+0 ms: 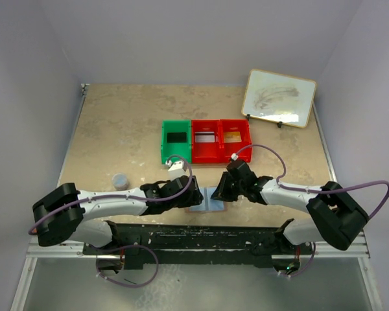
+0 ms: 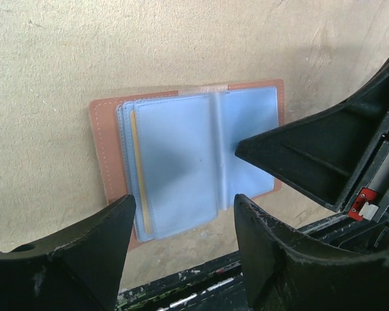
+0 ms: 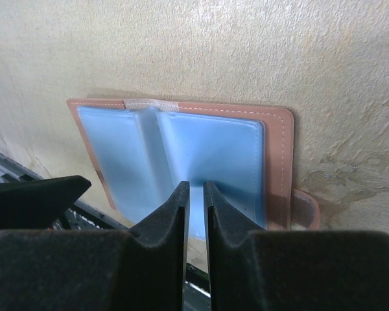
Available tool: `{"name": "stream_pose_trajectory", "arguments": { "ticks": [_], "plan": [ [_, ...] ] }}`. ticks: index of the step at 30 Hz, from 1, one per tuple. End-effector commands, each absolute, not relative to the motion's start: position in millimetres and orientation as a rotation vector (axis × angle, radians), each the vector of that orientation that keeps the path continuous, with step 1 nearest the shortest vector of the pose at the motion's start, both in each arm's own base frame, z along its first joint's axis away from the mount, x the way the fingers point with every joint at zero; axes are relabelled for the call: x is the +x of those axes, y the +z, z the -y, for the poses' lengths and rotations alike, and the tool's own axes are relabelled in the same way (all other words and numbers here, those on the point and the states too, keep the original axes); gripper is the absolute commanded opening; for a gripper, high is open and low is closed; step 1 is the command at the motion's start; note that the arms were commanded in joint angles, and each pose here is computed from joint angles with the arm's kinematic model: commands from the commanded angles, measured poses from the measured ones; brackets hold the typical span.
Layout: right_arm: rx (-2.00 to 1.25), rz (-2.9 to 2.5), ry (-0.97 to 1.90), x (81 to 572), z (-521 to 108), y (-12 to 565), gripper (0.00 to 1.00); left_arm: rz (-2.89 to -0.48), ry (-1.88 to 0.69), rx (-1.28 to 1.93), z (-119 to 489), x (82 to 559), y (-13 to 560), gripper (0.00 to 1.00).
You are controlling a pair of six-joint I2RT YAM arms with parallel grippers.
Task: Take the credit cards out of the card holder
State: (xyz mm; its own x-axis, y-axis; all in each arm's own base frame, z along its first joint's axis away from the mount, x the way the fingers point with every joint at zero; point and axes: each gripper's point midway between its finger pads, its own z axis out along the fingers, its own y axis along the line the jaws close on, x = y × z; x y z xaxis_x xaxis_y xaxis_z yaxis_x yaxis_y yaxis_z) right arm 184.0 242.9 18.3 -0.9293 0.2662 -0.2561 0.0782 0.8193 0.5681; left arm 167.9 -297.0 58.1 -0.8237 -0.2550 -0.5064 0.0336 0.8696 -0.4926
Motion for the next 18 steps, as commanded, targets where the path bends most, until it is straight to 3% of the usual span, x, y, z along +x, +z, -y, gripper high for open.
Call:
{"name": "stream_pose_trajectory", "arguments": {
  "ticks": [1, 18],
  "plan": [
    [0.278, -2.698, 0.711, 184.8, -232.2, 7.1, 0.18, -2.428, -0.679, -0.202, 304.7, 177.4, 68.8, 0.61],
    [0.277, -2.698, 0.719, 183.9, -232.6, 5.5, 0.19, -2.424, -0.704, -0.213, 312.4, 179.8, 70.2, 0.60]
  ]
}}
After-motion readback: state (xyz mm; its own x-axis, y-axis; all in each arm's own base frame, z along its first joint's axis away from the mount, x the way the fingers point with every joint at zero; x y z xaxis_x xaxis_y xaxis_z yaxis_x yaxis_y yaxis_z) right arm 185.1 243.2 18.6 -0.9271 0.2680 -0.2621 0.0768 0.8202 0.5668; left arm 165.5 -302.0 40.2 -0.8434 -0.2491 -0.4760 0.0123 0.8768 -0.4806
